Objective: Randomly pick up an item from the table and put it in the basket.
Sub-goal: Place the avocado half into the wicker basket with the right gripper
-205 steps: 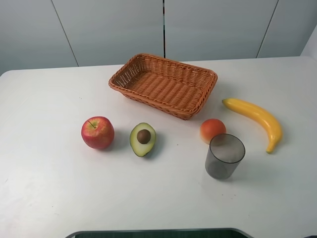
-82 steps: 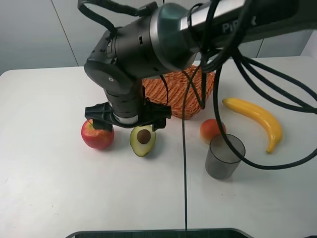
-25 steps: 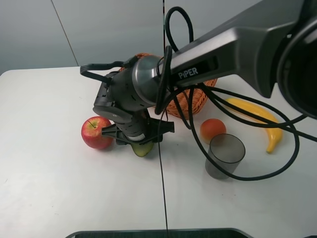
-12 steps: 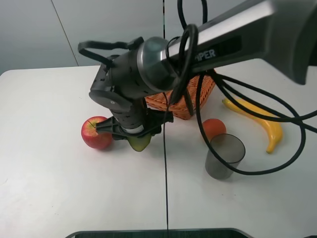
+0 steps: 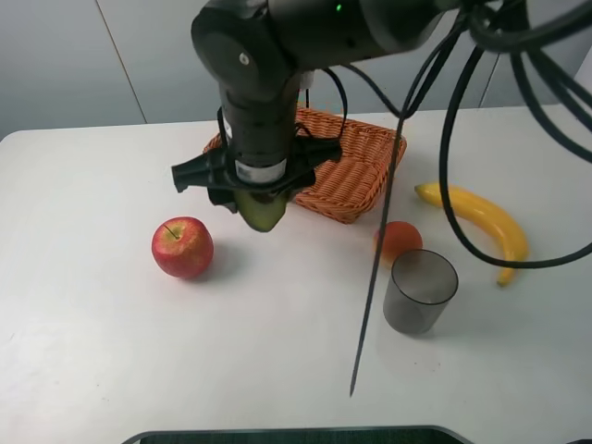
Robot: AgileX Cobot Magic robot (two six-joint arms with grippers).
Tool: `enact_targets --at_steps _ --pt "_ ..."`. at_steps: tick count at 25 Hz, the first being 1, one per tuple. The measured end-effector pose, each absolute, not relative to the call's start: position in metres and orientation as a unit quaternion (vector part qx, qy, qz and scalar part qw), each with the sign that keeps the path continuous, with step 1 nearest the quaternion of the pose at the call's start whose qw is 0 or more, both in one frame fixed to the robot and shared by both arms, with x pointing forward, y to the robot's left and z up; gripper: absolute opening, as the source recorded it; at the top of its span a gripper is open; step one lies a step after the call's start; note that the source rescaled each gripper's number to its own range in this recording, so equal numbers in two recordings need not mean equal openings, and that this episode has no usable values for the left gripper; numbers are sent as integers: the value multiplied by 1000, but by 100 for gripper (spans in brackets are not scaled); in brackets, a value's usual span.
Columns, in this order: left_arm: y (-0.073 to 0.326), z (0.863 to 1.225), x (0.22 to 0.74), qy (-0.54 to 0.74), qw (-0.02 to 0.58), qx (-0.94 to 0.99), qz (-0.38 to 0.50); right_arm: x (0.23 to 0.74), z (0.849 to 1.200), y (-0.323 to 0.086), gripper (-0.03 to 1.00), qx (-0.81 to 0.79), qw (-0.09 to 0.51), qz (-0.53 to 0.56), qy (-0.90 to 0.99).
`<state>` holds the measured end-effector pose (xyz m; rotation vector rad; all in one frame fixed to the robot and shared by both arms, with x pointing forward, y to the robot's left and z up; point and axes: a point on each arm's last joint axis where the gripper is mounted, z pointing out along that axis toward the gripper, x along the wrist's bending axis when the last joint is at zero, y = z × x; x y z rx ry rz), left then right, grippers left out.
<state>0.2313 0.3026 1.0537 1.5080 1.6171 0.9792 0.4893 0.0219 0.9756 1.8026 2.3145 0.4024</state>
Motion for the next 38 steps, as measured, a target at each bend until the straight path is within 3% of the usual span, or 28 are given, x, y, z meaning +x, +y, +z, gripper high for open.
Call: enact_targets --at_steps 16,29,36,37,38 --pt "303 1054 231 625 354 583 379 584 992 -51 3 606 185 190 750" --pt "303 1054 231 625 354 583 379 600 926 -49 3 588 188 145 773" --pt "303 1054 231 625 354 583 379 598 921 -51 3 589 186 133 775" --pt "303 1054 231 625 354 583 379 598 920 -51 7 590 187 130 775" --pt "303 1054 231 625 354 583 379 598 920 -51 24 590 187 128 775"
